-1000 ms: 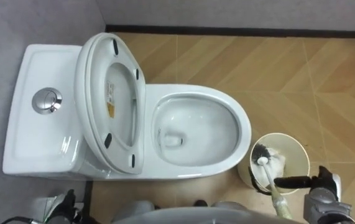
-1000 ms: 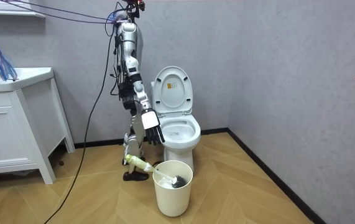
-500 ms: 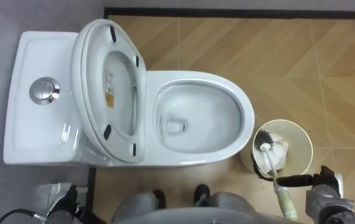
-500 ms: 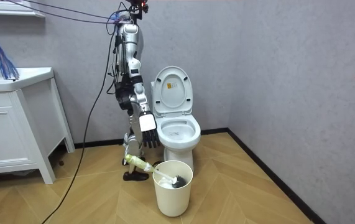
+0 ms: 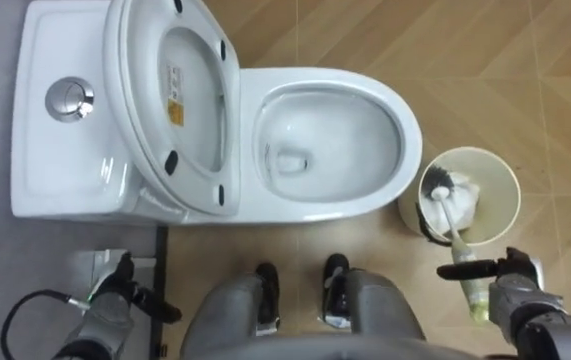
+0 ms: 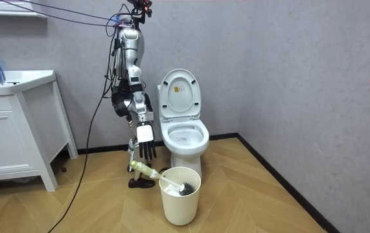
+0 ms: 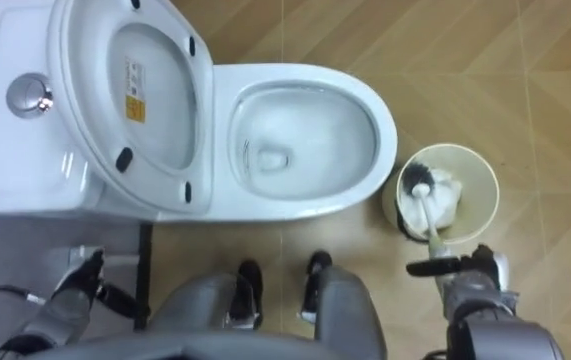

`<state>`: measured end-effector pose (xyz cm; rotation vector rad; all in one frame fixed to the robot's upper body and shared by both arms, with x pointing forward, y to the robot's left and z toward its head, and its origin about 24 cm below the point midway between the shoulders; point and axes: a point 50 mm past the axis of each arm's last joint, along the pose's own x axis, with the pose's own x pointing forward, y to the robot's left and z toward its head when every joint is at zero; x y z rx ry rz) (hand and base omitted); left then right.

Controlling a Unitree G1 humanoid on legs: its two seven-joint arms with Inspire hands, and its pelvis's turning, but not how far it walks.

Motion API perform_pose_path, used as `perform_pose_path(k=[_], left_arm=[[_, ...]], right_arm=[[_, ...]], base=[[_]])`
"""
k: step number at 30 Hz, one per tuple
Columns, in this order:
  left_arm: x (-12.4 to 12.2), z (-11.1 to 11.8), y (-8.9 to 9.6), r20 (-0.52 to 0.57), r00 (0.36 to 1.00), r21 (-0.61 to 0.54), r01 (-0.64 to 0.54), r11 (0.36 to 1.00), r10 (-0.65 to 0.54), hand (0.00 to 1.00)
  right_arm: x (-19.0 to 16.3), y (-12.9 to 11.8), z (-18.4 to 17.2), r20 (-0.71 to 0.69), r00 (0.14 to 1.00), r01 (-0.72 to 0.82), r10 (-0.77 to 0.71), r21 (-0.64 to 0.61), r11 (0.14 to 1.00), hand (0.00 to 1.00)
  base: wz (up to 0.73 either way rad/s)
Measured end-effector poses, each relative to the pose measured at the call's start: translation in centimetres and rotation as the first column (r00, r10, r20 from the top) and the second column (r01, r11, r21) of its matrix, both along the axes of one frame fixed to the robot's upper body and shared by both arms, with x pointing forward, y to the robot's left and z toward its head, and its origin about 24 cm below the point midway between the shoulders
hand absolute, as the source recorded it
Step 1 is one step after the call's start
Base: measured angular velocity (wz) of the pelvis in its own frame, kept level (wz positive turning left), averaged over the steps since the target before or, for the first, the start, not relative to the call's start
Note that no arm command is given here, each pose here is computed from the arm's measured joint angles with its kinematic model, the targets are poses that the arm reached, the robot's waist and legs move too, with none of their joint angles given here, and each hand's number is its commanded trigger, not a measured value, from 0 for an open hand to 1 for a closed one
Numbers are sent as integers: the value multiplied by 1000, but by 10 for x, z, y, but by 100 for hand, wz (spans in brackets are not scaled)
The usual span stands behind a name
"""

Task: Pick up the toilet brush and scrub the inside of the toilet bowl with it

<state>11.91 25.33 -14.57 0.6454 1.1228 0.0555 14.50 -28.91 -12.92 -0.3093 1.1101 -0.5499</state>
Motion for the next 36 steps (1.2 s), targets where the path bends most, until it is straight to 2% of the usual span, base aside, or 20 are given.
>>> perform_pose_path(k=[8, 19, 36], left_arm=[[12, 4, -2, 43, 999, 34, 11, 999, -13, 0], [30, 8, -9, 100, 995, 27, -10, 1000, 8, 0], [43, 14, -9, 153, 987, 30, -51, 998, 46, 0]], right_arm=[[17, -4, 8, 40, 999, -12, 13, -14, 1000, 0], [39, -14, 23, 71, 997, -36, 39, -45, 998, 0], [54, -26, 38, 79, 996, -38, 45, -88, 995, 0]], base=[[-4], [-1], [1]])
